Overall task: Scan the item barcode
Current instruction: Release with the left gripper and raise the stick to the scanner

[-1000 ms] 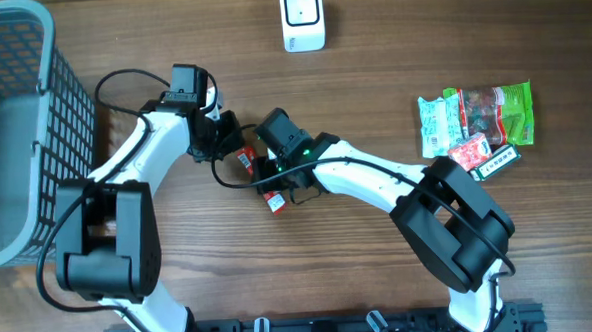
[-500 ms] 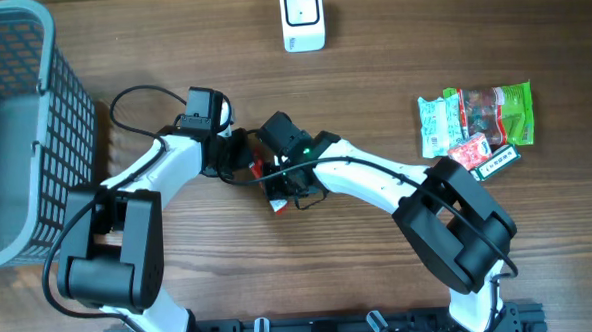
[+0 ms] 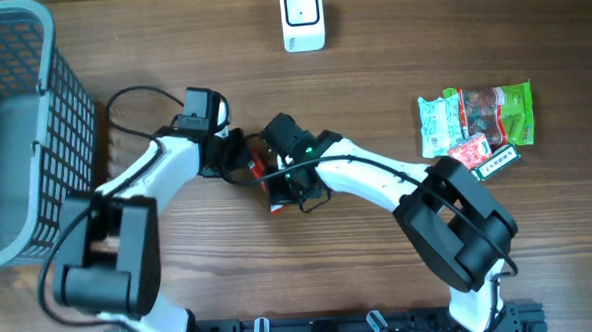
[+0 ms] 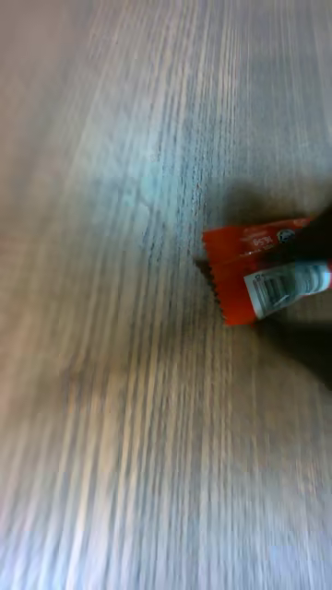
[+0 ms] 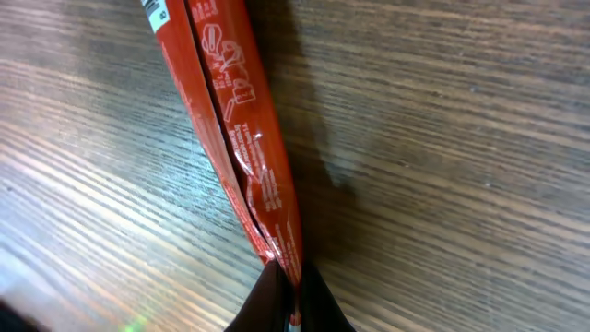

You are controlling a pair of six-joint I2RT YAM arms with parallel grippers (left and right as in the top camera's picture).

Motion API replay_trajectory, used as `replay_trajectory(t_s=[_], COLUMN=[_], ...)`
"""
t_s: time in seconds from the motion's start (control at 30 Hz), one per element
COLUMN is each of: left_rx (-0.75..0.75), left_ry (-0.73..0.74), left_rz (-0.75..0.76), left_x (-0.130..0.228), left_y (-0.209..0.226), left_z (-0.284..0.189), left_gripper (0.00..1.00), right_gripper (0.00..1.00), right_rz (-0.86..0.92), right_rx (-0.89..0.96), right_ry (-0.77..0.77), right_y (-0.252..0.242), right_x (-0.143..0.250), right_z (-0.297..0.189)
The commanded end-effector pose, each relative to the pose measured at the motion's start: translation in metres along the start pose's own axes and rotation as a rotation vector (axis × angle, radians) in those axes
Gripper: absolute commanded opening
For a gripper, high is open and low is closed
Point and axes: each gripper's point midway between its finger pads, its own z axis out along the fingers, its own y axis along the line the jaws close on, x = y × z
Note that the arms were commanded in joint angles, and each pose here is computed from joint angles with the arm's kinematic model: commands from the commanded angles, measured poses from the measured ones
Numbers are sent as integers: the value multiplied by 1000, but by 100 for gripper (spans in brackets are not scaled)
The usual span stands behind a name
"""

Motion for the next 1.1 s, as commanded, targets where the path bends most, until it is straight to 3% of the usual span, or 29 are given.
replay_trajectory(t_s=[0.0, 0.13, 0.27, 0.33, 0.4, 0.5, 0.6, 0.77, 1.07], left_rx=[56, 24, -7, -21, -54, -56, -56, -56, -56], left_ry=[-233, -268, -299, -315, -330, -329, -329, -329, -329], left_rz=[4, -67, -154, -189, -213, -214, -214, -214, -214], left_x=[-54, -59, -70, -74, -77, -76, -76, -76, -76], left_y=[-9, 21, 54, 69, 81, 81, 81, 81, 81], left_z=[-71, -100, -111, -115, -118, -118, -118, -118, -118], left_gripper=[100, 100, 100, 100, 100, 100, 100, 100, 100], right_gripper=[4, 4, 4, 4, 4, 4, 4, 4, 4], right_rz=[-127, -402, -434, -560, -547, -536, -504, -544, -704], right_rx=[-104, -95, 92, 174, 289, 321, 316, 462, 819], right_ry=[77, -73, -206, -242, -272, -278, -362, -344, -475], right_y=[-2, 10, -7, -15, -34, -47, -50, -58, -86], right_x=[10, -8, -10, -7, -16, -26, -55, -95, -213], right_z=[-4, -57, -119, -143, -151, -165, -208, -273, -249])
